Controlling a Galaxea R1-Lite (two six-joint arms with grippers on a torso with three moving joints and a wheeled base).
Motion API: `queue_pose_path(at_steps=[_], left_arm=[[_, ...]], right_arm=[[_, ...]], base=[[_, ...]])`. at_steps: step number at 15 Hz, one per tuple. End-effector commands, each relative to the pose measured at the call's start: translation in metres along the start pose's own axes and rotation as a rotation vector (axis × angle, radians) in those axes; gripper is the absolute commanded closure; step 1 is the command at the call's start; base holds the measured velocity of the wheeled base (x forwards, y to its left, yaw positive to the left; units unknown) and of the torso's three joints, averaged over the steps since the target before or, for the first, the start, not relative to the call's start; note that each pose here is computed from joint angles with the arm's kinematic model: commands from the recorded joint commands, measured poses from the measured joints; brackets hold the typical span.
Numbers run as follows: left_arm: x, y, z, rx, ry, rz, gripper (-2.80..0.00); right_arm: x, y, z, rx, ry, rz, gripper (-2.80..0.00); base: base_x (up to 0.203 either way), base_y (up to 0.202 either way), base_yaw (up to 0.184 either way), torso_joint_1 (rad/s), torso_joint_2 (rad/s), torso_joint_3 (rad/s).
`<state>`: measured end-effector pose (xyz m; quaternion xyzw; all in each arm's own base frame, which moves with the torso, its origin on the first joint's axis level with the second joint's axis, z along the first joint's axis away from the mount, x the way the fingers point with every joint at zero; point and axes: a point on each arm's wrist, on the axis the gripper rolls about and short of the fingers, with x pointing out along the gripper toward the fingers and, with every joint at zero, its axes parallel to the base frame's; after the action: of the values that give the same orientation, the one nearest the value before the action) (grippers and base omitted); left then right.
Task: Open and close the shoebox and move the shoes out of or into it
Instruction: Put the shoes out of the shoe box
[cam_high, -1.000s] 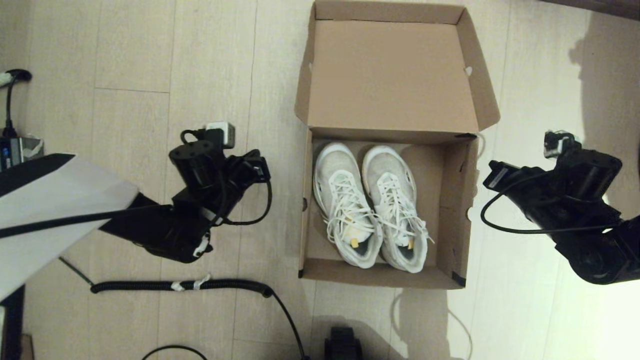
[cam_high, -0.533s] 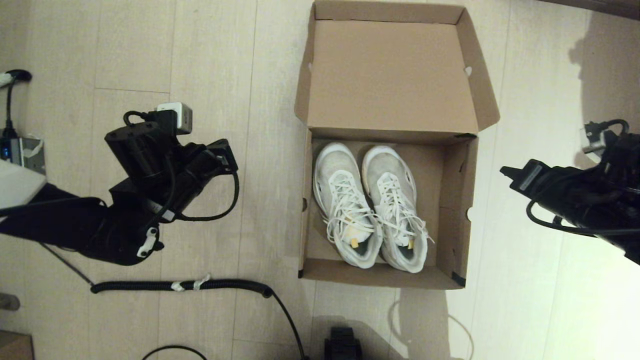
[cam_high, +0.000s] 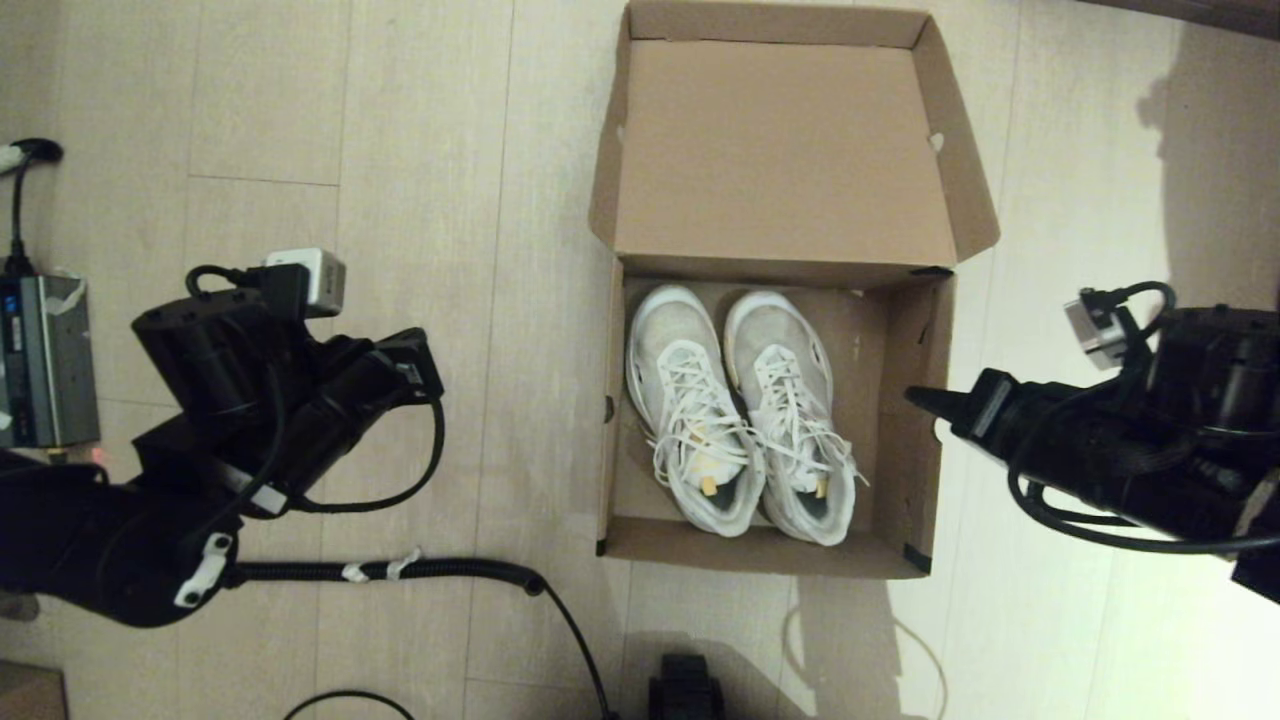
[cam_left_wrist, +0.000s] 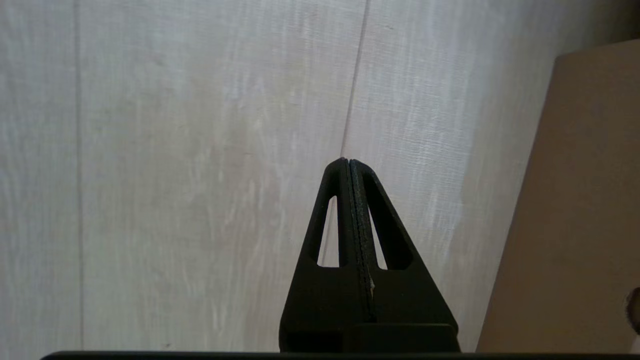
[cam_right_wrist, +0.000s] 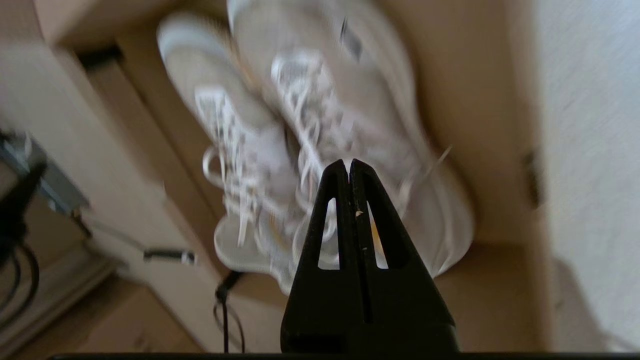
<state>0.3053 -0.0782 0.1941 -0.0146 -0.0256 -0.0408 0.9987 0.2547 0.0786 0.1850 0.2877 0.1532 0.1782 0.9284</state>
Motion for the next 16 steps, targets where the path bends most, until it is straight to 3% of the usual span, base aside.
queue_pose_path(at_steps=[1, 2, 5, 8, 12, 16], left_arm=[[0.01, -0.002, 0.003, -0.002, -0.02, 0.001, 0.0], [0.018, -0.004, 0.005, -0.002, -0.032, 0.001, 0.0], [0.031, -0.012, 0.0, 0.014, -0.029, -0.012, 0.0], [0.03, -0.012, -0.001, 0.014, -0.032, -0.002, 0.0], [0.03, -0.012, -0.001, 0.016, -0.033, 0.0, 0.0], [0.03, -0.013, 0.0, 0.016, -0.033, -0.002, 0.0]], right_arm=[[0.008, 0.003, -0.015, 0.001, 0.063, 0.015, 0.0], [0.008, 0.008, -0.023, -0.005, 0.089, 0.036, -2.8], [0.009, 0.029, -0.04, -0.021, 0.145, 0.107, -2.8], [0.012, 0.045, -0.061, -0.048, 0.193, 0.12, -2.8], [0.032, 0.036, -0.095, -0.1, 0.255, 0.057, -2.8], [0.052, 0.022, -0.116, -0.164, 0.193, 0.042, -2.8]], base=[[0.0, 0.0, 0.0, 0.0, 0.0, 0.0], [0.0, 0.0, 0.0, 0.0, 0.0, 0.0], [0.0, 0.0, 0.0, 0.0, 0.0, 0.0], [0.0, 0.0, 0.0, 0.0, 0.0, 0.0], [0.0, 0.0, 0.0, 0.0, 0.0, 0.0], [0.0, 0.0, 0.0, 0.0, 0.0, 0.0]])
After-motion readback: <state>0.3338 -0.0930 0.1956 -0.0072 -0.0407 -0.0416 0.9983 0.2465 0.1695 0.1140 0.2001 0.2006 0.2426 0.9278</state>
